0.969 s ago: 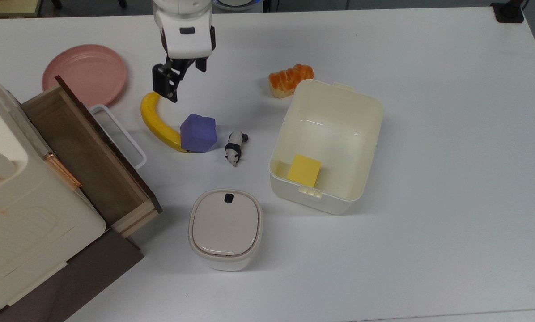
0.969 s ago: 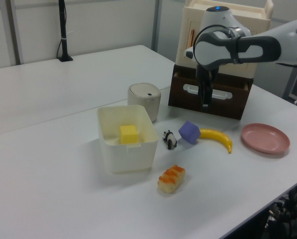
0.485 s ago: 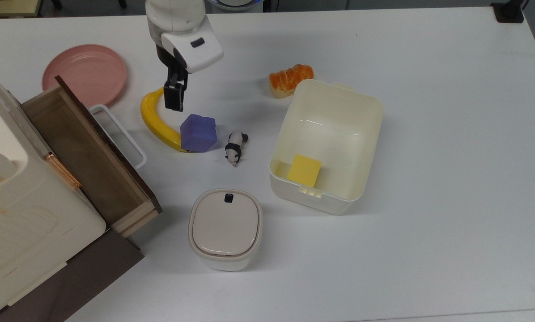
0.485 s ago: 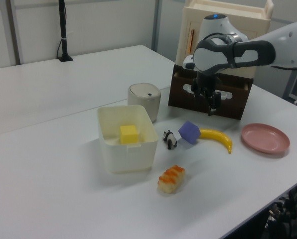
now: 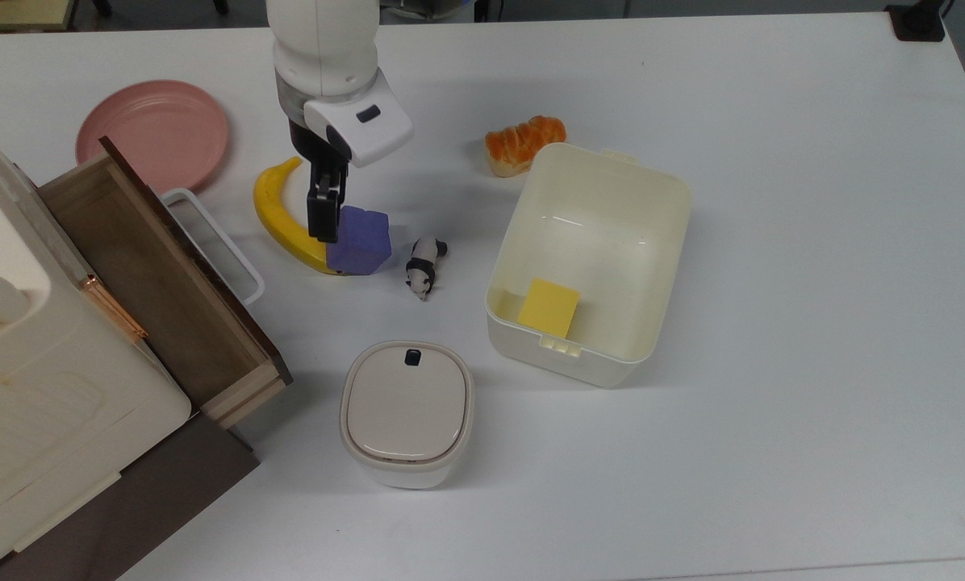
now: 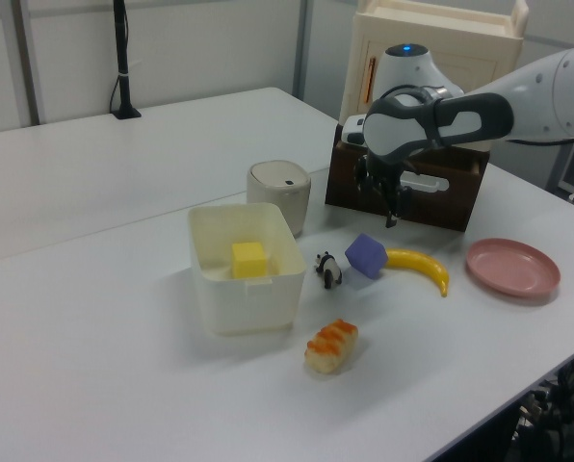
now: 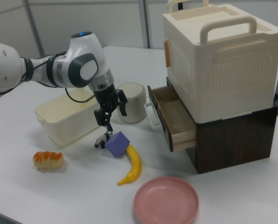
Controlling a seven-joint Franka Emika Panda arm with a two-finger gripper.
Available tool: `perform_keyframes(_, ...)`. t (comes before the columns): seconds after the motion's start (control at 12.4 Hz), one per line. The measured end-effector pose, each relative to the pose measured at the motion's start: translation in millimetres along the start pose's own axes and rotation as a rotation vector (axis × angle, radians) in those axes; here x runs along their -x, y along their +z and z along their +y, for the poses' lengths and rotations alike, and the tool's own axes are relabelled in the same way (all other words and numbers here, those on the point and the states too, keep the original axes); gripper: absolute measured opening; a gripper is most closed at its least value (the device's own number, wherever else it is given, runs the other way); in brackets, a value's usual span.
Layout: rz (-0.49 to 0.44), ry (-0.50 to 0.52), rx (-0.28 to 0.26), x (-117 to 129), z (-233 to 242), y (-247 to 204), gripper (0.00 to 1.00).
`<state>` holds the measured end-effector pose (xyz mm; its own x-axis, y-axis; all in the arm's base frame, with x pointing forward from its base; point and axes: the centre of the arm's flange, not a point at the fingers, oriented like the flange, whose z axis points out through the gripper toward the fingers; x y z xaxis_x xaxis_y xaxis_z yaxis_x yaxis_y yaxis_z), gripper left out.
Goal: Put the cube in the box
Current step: 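Lower the gripper over the purple cube and close on it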
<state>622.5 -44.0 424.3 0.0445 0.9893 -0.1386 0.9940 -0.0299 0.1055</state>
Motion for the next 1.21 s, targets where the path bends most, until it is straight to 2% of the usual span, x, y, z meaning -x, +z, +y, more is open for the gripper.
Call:
perform_keyframes(0.24, -0.015, -0.021, -0.010, -5.3, 3.1, 18.9, 1.00)
perform_keyframes(0.65, -0.014, -0.025, -0.016, -7.3, 3.3, 22.7, 1.00)
perform_keyframes(1.21, -0.012, -0.043, -0.055, -17.6, 2.9, 47.5, 1.00)
